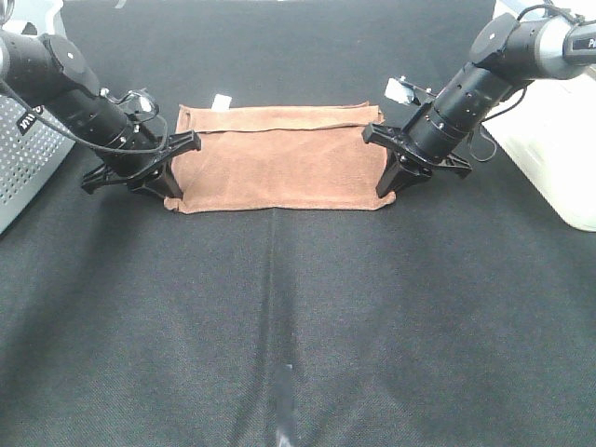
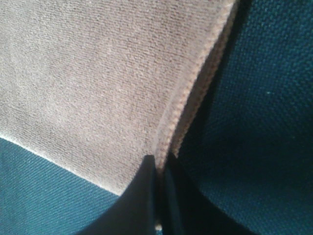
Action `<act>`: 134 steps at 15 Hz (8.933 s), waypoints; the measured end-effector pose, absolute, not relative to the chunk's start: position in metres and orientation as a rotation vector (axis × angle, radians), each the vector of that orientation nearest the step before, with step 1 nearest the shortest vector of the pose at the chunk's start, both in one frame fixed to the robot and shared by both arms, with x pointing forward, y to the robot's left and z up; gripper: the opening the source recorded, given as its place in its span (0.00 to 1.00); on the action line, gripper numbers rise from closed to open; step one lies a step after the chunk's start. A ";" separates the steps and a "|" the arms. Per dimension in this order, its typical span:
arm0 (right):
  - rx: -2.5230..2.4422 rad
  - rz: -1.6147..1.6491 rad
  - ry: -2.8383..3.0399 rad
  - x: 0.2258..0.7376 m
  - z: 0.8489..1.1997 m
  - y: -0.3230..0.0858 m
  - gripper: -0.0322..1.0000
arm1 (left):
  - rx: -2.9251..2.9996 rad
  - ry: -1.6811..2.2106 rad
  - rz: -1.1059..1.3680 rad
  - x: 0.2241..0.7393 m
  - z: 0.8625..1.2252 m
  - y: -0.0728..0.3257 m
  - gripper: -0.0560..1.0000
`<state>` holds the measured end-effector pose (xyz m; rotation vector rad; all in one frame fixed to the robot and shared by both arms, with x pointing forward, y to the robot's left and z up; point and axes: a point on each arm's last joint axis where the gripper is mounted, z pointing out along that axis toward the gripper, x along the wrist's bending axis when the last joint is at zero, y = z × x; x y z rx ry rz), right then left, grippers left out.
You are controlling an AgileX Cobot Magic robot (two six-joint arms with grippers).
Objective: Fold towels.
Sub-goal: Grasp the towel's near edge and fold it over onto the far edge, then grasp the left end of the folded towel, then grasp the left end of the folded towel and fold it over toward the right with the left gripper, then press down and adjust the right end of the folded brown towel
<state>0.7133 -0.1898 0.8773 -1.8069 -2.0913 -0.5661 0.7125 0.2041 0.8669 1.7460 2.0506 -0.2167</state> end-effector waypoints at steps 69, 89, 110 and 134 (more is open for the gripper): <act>-1.856 -0.672 -2.250 0.724 0.912 -0.193 0.79 | 1.790 2.064 0.026 0.725 0.897 0.222 0.09; -1.850 -0.660 -2.247 0.723 0.911 -0.193 0.79 | 1.787 2.079 0.033 0.729 0.879 0.223 0.75; -1.848 -0.645 -2.262 0.722 0.911 -0.194 0.79 | 1.858 1.961 0.074 0.730 0.968 0.188 0.12; -1.525 -0.951 -2.068 0.704 0.968 -0.151 0.79 | 1.280 1.724 0.082 0.760 1.005 0.154 0.71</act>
